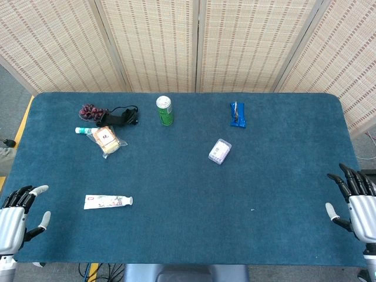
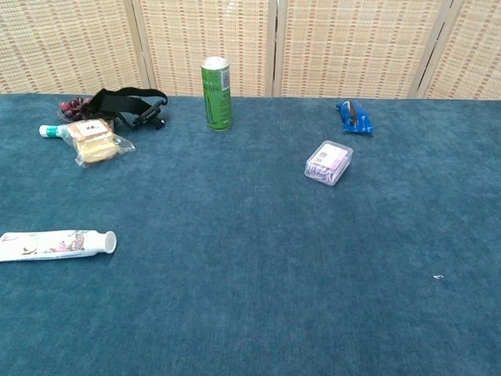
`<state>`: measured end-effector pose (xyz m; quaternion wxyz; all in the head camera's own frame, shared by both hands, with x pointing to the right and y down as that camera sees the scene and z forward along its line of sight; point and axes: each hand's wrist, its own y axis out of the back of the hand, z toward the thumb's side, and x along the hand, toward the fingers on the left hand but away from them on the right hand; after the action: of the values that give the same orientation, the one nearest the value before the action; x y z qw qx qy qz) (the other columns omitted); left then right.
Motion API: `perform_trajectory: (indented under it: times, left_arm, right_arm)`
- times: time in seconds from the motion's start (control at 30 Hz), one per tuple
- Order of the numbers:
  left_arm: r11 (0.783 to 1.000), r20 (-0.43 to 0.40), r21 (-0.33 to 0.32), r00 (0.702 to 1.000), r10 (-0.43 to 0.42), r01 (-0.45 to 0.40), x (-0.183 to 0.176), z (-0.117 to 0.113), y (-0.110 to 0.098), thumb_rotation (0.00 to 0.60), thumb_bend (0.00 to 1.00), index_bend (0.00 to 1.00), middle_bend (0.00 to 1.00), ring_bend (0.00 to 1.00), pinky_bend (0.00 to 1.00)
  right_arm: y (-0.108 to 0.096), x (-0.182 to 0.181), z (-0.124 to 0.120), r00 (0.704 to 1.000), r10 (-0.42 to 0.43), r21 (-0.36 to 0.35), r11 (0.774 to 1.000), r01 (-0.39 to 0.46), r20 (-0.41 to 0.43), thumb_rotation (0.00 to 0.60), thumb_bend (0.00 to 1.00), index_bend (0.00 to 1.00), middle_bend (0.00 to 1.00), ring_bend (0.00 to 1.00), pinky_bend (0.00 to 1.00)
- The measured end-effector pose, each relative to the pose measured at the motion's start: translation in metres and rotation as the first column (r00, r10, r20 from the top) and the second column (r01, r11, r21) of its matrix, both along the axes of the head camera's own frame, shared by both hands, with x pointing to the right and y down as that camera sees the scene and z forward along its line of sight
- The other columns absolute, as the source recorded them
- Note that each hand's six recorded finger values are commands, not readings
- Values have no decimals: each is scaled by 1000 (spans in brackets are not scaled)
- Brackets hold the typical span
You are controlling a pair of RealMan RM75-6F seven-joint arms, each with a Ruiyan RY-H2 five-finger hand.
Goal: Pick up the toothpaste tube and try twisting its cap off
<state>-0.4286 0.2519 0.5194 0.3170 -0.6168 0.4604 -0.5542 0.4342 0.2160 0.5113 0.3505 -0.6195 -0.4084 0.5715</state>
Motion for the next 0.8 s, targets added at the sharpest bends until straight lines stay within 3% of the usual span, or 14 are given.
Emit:
perform_trajectory:
  times: [0.23, 0.47, 0.67, 0.8]
  left_arm:
    - [1000, 3, -12, 1000, 3, -3, 0, 1, 1, 600, 348, 225, 270, 163, 139]
    - [998, -22, -33, 999, 49, -49, 11, 7, -1, 600, 347, 231, 269, 163, 138]
    - [989, -44, -95, 993, 111, -114, 24, 24, -9, 600, 345, 252, 255, 157, 132]
    - [970, -45, -165, 984, 174, -179, 36, 41, -17, 600, 281, 249, 244, 150, 129]
  right_arm:
    - [0, -3, 0, 1000, -13, -3, 1000, 13, 11, 600, 292, 201, 0, 0, 0]
    - [-5, -2, -8, 1000, -10, 45, 999, 9, 24, 600, 292, 201, 0, 0, 0]
    - [-12, 2, -22, 1000, 18, 122, 992, -20, 19, 600, 291, 201, 0, 0, 0]
    - [-12, 6, -26, 999, 38, 136, 990, -39, 5, 600, 291, 201, 0, 0, 0]
